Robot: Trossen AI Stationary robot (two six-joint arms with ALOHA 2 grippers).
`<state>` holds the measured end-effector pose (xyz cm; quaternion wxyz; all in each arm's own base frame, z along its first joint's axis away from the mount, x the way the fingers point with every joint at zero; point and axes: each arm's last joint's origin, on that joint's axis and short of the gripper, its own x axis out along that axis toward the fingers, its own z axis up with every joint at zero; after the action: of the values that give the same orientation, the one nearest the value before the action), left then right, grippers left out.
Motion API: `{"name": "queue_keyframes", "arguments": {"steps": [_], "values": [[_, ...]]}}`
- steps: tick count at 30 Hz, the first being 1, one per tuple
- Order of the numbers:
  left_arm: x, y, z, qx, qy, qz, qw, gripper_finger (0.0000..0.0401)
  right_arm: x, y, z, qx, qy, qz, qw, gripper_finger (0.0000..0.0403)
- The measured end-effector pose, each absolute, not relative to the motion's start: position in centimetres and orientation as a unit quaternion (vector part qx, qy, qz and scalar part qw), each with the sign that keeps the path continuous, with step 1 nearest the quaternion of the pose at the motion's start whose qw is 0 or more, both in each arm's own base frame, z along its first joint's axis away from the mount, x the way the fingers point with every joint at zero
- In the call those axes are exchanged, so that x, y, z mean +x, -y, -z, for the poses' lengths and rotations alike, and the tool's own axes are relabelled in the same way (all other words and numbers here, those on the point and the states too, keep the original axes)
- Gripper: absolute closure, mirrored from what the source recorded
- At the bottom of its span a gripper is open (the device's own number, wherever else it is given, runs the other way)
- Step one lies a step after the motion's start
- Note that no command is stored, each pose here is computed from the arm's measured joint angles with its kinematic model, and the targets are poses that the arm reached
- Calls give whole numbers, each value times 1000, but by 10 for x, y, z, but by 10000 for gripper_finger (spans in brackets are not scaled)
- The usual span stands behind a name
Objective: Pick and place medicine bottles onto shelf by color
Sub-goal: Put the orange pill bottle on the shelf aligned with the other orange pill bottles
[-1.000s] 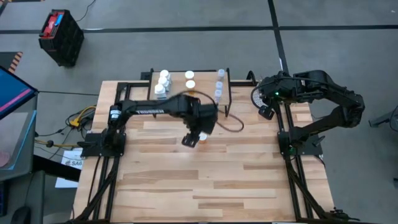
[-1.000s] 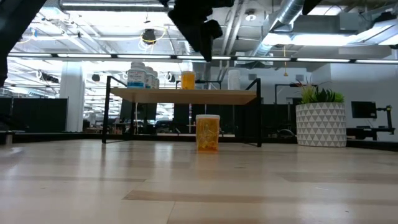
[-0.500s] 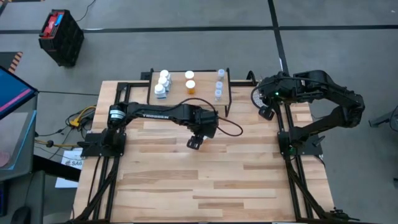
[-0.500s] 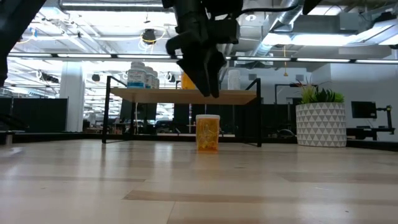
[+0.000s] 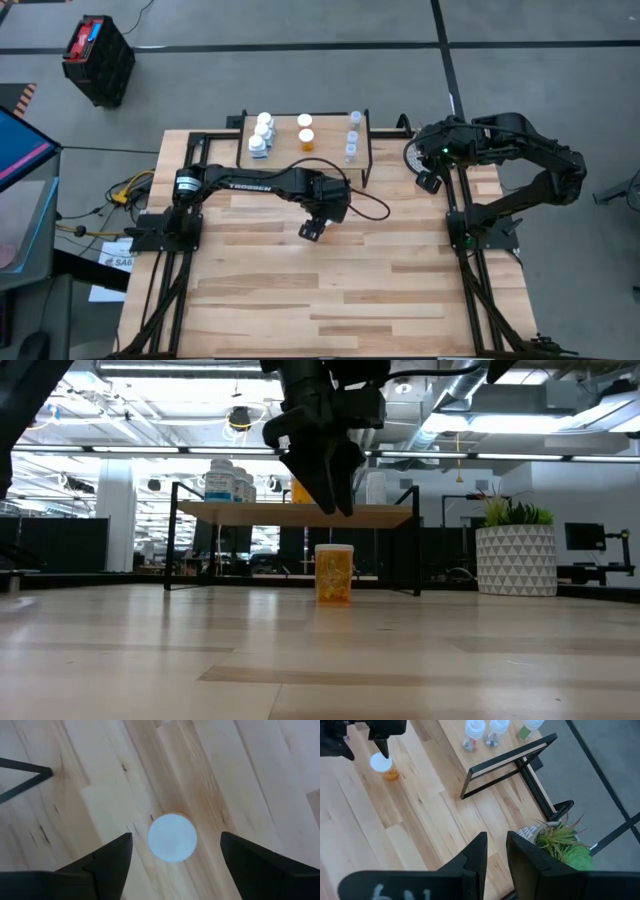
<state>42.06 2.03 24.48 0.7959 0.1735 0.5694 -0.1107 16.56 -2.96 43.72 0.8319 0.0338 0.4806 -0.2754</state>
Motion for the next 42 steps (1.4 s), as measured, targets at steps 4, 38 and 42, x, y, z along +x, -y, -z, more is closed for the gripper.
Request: {"name": "queue_keyframes", "arguments": {"steps": [4, 38, 42], "values": [[421, -21, -240, 171, -565, 107, 800, 97, 166, 30, -437, 34, -481, 275, 832, 308], [425, -26, -193, 173, -573, 107, 794, 92, 165, 30, -437, 34, -481, 275, 832, 308], [425, -25, -192, 176, -573, 112, 792, 118, 165, 30, -437, 34, -481, 275, 832, 308]]}}
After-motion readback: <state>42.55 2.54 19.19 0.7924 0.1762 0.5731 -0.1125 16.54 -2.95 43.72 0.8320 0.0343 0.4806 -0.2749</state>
